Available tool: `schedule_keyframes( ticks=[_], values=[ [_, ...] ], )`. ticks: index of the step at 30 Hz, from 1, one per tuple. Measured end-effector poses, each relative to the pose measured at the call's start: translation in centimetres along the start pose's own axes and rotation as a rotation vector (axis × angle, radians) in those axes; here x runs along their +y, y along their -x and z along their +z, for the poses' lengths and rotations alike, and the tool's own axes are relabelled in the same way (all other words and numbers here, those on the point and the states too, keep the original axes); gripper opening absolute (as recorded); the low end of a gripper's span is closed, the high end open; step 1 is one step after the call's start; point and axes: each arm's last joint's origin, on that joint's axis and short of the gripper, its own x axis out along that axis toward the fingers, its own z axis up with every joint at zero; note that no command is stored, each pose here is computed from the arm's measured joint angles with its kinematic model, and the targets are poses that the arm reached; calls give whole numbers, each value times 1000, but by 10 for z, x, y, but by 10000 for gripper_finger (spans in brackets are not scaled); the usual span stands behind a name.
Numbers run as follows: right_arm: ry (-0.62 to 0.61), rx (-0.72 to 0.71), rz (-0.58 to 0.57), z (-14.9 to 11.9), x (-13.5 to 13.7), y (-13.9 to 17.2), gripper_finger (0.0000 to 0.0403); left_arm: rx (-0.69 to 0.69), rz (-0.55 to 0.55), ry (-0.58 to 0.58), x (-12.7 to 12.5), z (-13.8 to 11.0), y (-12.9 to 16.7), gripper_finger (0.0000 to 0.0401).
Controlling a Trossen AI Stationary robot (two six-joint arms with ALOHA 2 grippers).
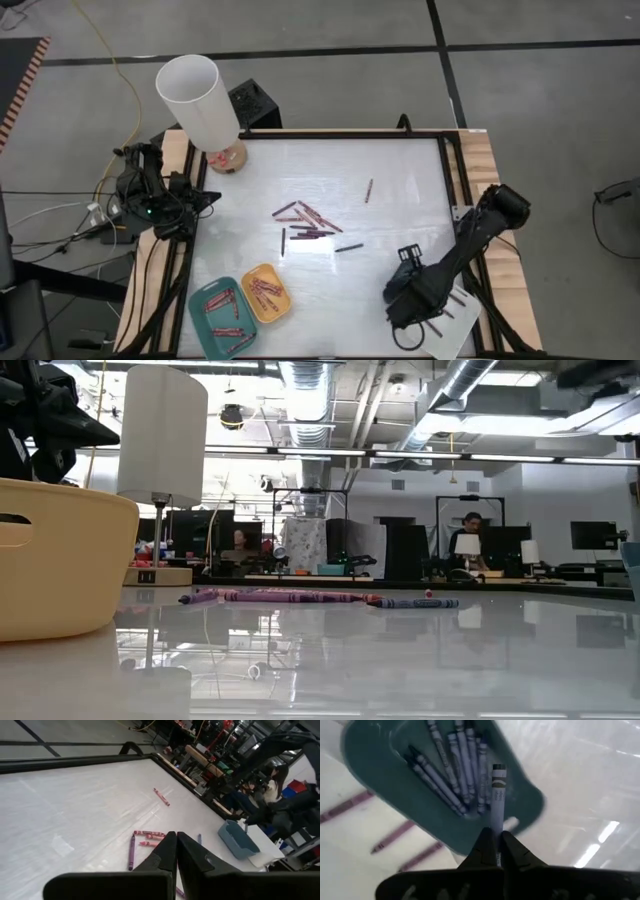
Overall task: Sort crayons
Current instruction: Put the blue crayon into the dark blue bin
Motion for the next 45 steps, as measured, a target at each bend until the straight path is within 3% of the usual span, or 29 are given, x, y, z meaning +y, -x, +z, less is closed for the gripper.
schedule_keyframes(
  ticks=[18,45],
  values=[
    [-11,-47,54,3,8,-53,1,-20,13,-12,2,0,0,0],
    [26,-121,96,16,0,-54,1,-21,13,-11,2,0,0,0]
  ],
)
